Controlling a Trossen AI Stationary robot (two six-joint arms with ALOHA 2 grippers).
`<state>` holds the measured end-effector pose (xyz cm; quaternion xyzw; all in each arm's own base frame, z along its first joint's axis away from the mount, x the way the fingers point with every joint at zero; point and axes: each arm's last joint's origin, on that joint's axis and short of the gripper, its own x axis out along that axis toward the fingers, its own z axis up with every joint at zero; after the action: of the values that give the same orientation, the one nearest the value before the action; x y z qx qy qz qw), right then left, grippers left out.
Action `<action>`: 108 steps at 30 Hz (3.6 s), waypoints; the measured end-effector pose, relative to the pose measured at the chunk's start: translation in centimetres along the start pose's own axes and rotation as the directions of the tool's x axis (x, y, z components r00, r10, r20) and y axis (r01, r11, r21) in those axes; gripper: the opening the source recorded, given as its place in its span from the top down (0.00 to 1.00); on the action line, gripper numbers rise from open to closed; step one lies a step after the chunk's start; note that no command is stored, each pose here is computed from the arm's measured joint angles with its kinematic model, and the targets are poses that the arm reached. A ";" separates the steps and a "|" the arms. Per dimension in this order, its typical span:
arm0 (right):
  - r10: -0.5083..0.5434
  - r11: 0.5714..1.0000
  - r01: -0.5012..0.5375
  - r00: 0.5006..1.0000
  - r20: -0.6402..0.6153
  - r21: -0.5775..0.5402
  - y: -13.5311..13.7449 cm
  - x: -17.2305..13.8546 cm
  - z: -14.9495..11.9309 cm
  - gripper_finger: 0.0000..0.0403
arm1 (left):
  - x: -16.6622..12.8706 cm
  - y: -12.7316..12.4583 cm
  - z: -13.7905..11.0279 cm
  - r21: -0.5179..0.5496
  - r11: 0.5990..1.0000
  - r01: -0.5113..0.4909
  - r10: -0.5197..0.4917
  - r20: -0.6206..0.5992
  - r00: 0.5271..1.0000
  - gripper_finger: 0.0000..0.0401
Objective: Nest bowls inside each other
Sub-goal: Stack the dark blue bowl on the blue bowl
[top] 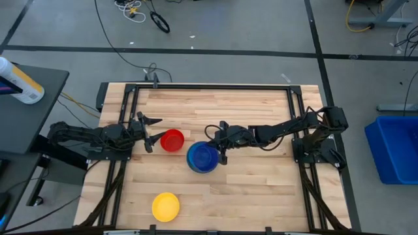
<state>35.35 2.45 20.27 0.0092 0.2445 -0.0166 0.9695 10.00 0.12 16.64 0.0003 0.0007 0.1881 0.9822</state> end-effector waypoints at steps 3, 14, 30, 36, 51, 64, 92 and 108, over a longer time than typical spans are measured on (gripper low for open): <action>-0.003 1.000 0.003 1.000 -0.011 0.002 -0.2 0.0 -0.1 1.00 | 0.0 0.0 0.0 0.000 1.000 0.000 0.000 0.000 1.000 0.23; 0.018 1.000 -0.018 1.000 -0.016 0.015 -1.0 0.1 -0.1 1.00 | 0.0 0.0 0.0 0.004 1.000 0.000 0.000 0.000 1.000 0.23; 0.022 0.999 -0.024 0.995 -0.096 -0.024 -0.8 2.8 0.9 1.00 | 0.0 0.0 0.0 0.004 1.000 0.000 0.000 0.000 1.000 0.23; 0.010 1.000 -0.013 0.992 -0.124 -0.023 -0.9 2.7 0.8 1.00 | 0.0 0.0 0.0 0.003 1.000 0.000 0.000 0.000 1.000 0.23; -0.009 1.000 0.006 0.983 -0.185 -0.013 -1.9 2.7 0.2 1.00 | 0.0 0.0 0.0 0.000 1.000 0.000 0.000 0.000 1.000 0.23; 0.027 1.000 -0.026 0.980 -0.196 0.008 -1.9 2.7 0.1 1.00 | 0.0 0.0 0.0 0.003 1.000 0.000 0.000 0.000 1.000 0.23; 0.069 0.997 -0.061 0.965 -0.255 0.038 -2.2 4.4 -0.6 1.00 | 0.0 0.0 0.0 0.003 1.000 0.000 0.000 0.001 1.000 0.23; 0.071 0.997 -0.054 0.934 -0.351 0.060 -2.2 4.6 -0.8 1.00 | 0.0 0.0 0.0 0.007 1.000 0.000 0.000 0.000 1.000 0.23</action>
<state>38.93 0.16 17.32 0.0437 0.4134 0.0101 0.9095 9.99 0.12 16.65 0.0038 0.0012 0.1881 0.9821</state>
